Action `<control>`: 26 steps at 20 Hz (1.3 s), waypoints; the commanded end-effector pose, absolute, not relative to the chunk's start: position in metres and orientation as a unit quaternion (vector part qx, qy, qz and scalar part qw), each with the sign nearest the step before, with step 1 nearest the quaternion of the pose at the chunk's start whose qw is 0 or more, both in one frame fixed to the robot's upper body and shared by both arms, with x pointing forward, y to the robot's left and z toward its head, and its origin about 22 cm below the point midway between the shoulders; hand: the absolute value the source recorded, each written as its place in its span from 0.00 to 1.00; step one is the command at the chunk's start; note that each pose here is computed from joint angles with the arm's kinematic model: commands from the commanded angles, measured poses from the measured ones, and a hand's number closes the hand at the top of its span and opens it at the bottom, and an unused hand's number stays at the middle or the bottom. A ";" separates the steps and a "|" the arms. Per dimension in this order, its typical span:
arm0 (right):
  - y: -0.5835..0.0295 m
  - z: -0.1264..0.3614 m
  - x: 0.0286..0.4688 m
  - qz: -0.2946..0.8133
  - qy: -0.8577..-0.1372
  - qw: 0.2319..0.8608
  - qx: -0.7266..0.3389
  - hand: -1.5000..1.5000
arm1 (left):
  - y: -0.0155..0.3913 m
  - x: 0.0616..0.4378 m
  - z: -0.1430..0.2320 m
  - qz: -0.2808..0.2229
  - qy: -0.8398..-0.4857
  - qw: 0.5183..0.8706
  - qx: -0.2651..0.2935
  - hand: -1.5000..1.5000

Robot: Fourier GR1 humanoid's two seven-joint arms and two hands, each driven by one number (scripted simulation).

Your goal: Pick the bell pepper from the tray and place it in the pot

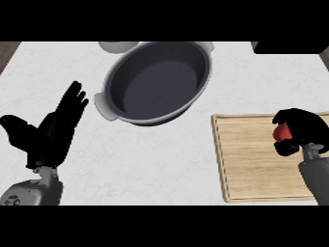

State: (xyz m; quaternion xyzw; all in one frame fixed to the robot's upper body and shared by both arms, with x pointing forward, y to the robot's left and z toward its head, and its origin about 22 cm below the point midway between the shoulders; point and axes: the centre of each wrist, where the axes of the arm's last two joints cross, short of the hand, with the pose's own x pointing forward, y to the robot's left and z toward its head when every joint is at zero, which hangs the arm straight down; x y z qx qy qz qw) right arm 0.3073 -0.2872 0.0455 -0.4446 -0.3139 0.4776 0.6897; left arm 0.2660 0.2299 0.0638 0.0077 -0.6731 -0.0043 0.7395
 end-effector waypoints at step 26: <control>-0.230 0.136 0.350 0.477 -0.615 0.517 -0.355 1.00 | 0.226 0.276 0.075 -0.004 -0.674 0.738 0.014 0.50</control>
